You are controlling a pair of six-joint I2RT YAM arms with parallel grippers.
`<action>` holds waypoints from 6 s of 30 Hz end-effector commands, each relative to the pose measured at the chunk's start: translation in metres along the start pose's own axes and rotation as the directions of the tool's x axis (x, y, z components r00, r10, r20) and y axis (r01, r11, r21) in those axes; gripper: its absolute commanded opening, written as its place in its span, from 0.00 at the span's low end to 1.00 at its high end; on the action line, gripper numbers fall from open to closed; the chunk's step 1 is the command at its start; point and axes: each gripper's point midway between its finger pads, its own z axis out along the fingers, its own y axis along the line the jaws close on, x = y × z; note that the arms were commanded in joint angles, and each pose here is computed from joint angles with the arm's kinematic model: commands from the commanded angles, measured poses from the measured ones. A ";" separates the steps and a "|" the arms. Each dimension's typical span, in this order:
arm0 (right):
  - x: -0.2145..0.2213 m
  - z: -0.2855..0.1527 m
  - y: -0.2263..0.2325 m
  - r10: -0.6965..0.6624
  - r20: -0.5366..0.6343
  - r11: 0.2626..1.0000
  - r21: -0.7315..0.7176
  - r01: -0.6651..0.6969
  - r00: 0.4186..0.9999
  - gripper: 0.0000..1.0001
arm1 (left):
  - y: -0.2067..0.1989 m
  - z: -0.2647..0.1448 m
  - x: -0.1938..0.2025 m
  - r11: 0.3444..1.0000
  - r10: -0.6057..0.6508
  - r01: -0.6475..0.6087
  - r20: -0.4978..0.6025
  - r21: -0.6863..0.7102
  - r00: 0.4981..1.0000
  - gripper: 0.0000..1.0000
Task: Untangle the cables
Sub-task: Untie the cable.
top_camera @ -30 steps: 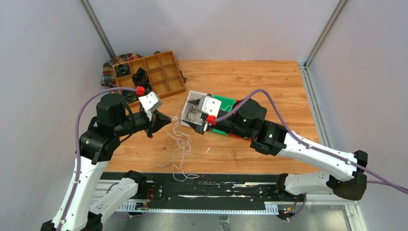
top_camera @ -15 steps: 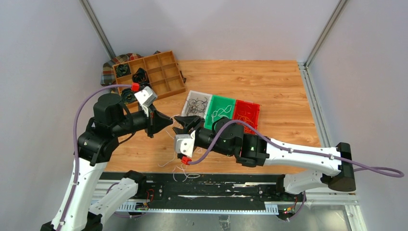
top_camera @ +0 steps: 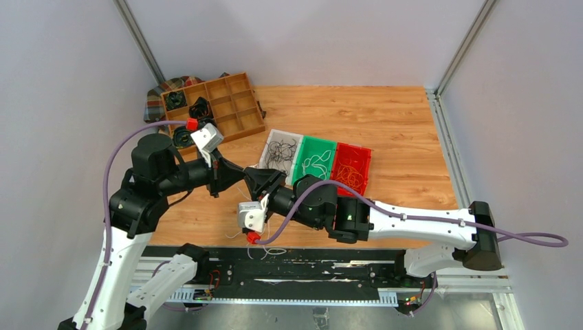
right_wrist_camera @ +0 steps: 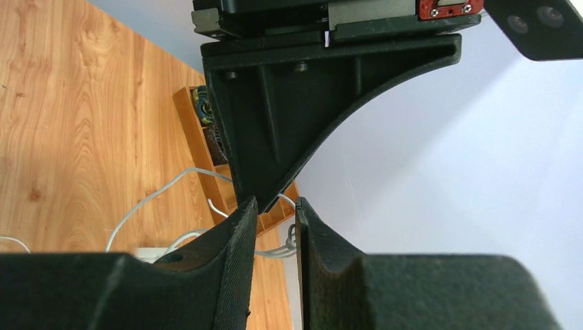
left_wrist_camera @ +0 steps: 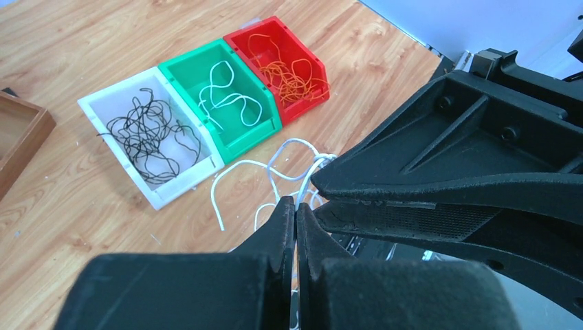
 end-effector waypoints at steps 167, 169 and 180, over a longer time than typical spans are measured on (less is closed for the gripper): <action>-0.031 -0.069 -0.076 0.591 0.353 0.786 -0.046 -0.617 0.726 0.01 | 0.004 -0.003 -0.021 0.997 0.062 -0.060 0.061 -0.042 0.996 0.00; -0.029 -0.070 -0.074 0.609 0.354 0.770 -0.051 -0.636 0.710 0.01 | 0.004 -0.003 -0.022 0.997 0.062 -0.059 0.060 -0.041 0.996 0.00; -0.016 -0.086 -0.075 0.669 0.411 0.686 -0.022 -0.727 0.619 0.01 | 0.010 -0.003 -0.024 0.996 0.062 -0.057 0.063 -0.072 0.996 0.00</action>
